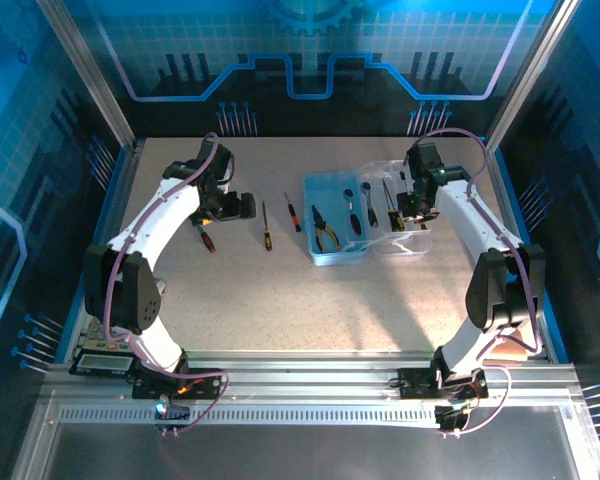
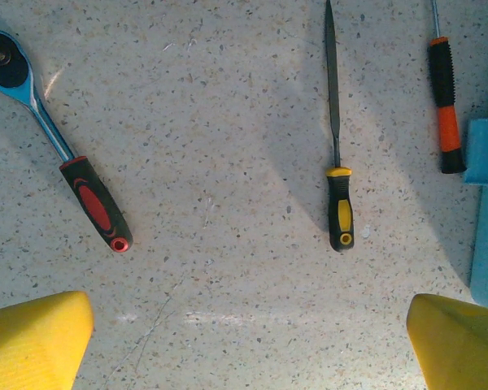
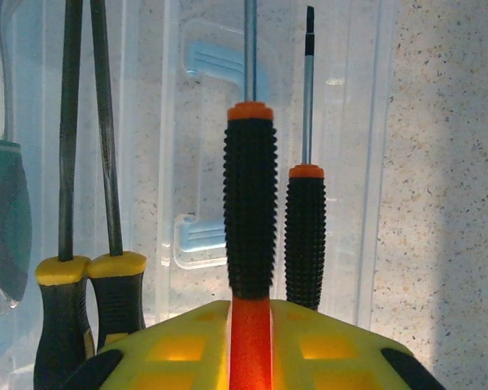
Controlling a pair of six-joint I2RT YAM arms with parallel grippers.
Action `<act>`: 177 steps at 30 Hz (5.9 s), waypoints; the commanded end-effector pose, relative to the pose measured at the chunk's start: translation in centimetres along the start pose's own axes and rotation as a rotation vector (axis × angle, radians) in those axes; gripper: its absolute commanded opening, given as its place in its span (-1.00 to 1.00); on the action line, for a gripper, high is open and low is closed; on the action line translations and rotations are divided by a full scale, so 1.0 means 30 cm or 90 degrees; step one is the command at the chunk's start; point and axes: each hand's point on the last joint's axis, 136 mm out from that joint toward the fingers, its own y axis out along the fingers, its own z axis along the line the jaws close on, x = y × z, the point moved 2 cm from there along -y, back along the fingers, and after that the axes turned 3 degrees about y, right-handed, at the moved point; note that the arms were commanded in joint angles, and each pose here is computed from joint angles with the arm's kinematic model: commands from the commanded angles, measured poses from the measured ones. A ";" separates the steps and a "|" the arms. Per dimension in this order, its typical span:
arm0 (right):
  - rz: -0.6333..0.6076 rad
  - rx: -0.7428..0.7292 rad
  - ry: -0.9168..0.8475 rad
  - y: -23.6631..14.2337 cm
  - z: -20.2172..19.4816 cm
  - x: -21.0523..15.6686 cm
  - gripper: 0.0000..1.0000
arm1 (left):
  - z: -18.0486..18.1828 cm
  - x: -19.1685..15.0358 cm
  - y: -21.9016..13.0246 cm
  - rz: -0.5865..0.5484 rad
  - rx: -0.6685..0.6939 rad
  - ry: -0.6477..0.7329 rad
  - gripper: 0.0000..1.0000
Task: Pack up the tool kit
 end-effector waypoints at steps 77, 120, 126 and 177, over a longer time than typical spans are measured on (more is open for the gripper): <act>-0.119 0.199 -0.146 -0.326 0.348 0.002 0.99 | 0.300 0.113 0.332 0.070 -0.010 -0.183 -0.97; -0.089 0.538 -0.146 -0.362 0.836 -0.106 0.34 | -0.590 0.104 -0.143 -0.038 -0.420 -0.017 -1.00; -0.084 0.544 -0.132 -0.345 0.868 -0.094 0.03 | -0.591 0.102 -0.145 -0.037 -0.420 -0.012 -1.00; -0.009 0.083 -0.032 -0.080 0.349 0.051 -1.00 | -0.145 0.054 -0.113 -0.075 -0.176 -0.047 0.99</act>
